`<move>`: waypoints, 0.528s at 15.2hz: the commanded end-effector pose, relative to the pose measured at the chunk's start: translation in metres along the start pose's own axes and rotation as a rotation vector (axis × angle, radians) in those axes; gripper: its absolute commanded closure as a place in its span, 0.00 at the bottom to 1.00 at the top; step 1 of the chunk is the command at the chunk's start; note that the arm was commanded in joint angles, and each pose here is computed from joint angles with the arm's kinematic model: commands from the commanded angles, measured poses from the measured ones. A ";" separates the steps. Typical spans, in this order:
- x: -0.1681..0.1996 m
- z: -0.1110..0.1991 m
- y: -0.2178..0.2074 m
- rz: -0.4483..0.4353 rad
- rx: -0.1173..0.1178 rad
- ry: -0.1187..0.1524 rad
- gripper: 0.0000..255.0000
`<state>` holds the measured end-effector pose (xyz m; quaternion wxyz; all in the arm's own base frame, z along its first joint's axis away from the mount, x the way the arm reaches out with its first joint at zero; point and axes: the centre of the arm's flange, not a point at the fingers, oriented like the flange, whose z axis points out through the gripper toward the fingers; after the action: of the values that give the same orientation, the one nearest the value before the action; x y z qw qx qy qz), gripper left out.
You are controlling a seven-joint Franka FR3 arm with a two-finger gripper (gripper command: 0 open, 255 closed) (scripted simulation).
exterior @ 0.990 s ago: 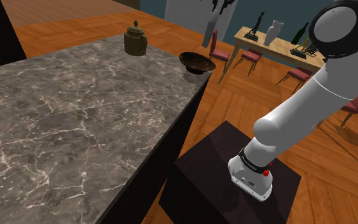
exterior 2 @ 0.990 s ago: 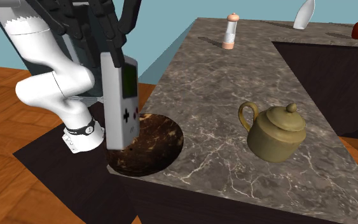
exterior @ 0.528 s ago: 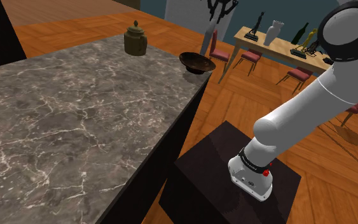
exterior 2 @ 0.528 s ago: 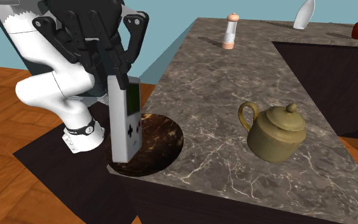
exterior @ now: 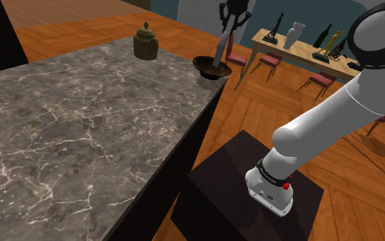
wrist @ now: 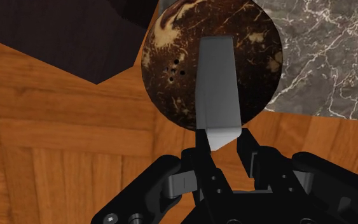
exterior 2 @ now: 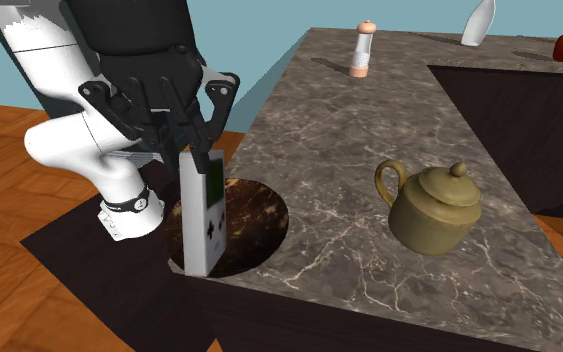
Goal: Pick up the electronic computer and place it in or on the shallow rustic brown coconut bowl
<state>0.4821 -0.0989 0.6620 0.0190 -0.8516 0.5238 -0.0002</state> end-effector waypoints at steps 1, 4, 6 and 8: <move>-0.001 0.002 0.000 0.000 0.001 0.001 1.00; -0.001 0.002 0.000 0.000 0.001 0.001 1.00; -0.001 0.002 0.000 0.000 0.001 0.001 1.00; -0.001 0.002 0.000 0.000 0.001 0.001 0.00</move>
<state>0.4818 -0.0984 0.6600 0.0190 -0.8516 0.5238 -0.0005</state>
